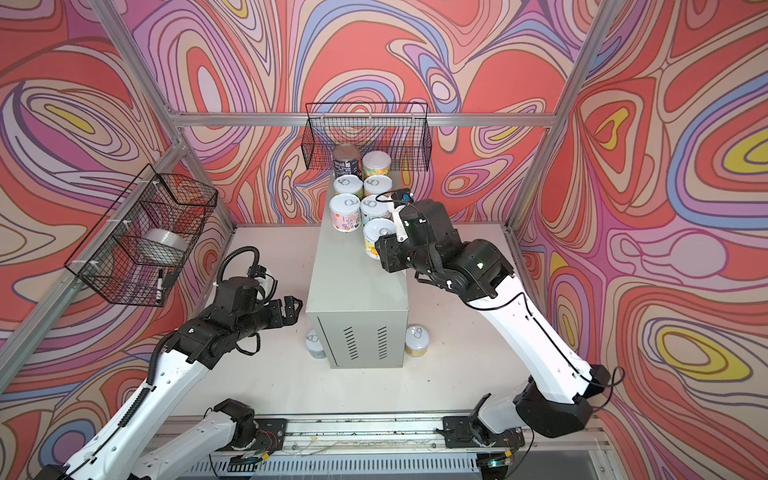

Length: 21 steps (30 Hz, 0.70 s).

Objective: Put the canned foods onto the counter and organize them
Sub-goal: 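Set the yellow-labelled can in front of the blue-labelled can, open right gripper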

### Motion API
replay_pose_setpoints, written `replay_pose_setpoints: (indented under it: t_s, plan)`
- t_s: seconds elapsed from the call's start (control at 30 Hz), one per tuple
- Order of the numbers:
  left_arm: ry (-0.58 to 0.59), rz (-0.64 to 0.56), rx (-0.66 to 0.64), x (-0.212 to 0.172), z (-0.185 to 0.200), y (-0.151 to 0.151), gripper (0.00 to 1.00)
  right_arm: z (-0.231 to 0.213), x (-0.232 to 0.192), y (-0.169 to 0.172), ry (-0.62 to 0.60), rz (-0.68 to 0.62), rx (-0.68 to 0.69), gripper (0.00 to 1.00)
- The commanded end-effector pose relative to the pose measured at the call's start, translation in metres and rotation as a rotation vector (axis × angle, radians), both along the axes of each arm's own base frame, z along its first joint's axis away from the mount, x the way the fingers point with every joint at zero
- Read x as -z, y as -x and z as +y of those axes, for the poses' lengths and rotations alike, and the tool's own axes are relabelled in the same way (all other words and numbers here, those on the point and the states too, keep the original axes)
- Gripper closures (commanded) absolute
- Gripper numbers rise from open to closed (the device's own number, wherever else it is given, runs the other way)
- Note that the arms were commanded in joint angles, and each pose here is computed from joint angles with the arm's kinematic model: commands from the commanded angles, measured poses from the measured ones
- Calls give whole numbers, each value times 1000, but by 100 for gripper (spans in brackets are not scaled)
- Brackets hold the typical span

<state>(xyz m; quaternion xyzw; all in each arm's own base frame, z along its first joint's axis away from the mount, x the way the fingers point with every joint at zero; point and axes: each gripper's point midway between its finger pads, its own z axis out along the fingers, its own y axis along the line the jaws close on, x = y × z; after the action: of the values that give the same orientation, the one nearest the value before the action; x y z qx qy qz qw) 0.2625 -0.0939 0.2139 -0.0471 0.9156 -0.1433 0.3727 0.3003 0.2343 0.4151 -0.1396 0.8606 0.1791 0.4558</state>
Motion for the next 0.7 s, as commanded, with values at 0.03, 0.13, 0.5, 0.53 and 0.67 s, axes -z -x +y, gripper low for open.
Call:
replay_pose_setpoints:
  t_s: [0.03,0.13,0.5,0.53,0.67]
  plan:
    - [-2,-4,-7,3,0,-4,4,1,3,-5,15,-7,16,43]
    - [-3,-5,-5,3,0,-4,4,7,2,-3,-3,-16,-17,43]
    - [-6,-4,-11,4,2,-3,4,8,1,-2,-20,-27,-24,43]
    - [-9,-3,-12,4,3,-2,4,5,-2,-2,-19,-33,-12,43]
    - [-21,-1,-20,3,5,-1,1,-9,-17,4,-32,-69,20,41]
